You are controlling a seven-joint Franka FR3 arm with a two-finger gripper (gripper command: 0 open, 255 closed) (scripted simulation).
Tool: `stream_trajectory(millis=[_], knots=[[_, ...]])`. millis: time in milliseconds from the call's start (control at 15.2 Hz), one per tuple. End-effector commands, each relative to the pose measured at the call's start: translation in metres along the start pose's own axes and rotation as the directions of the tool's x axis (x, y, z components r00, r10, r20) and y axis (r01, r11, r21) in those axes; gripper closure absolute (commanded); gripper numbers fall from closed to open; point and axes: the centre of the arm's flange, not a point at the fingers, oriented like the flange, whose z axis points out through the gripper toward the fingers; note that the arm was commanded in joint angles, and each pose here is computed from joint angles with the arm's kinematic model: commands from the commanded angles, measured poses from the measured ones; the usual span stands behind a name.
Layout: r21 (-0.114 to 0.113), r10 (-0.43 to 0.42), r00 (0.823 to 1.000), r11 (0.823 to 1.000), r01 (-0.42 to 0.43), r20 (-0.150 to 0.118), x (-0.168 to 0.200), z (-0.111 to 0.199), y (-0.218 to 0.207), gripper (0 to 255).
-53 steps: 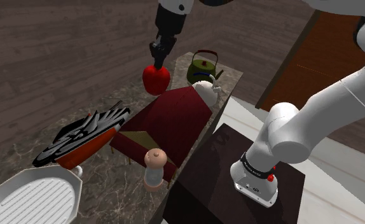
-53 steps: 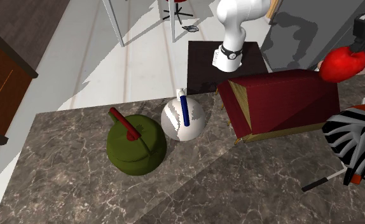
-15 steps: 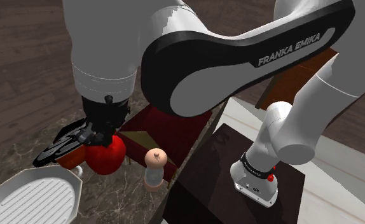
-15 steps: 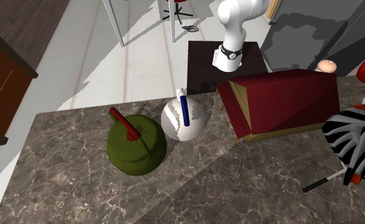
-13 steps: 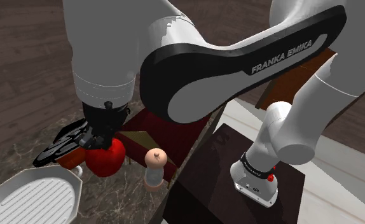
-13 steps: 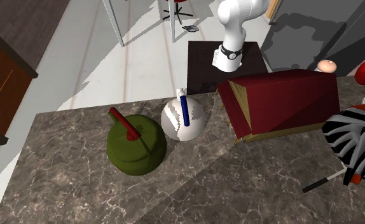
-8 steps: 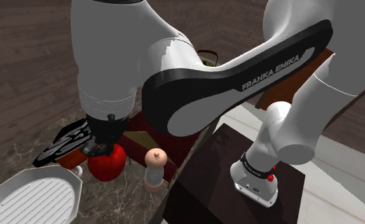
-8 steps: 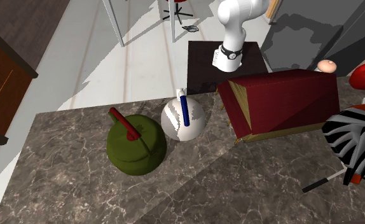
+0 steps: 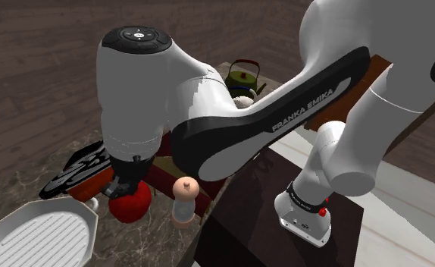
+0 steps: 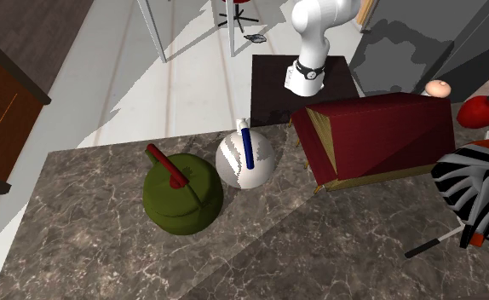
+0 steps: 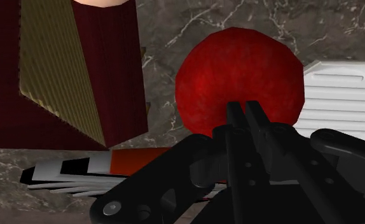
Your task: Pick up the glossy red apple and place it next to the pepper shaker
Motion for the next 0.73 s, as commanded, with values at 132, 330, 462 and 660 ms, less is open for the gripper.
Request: stream_trajectory(millis=[132, 330, 462, 660], knots=[[0.001, 0.0, 1.0, 1.0, 0.0, -0.001, -0.005, 0.022, -0.001, 255], [0.001, 0.0, 1.0, 1.0, 0.0, -0.001, -0.007, 0.038, -0.001, 255], [0.001, 0.0, 1.0, 1.0, 0.0, -0.001, -0.009, 0.048, -0.001, 255], [0.001, 0.0, 1.0, 1.0, 0.0, -0.001, -0.012, 0.064, -0.001, 255]])
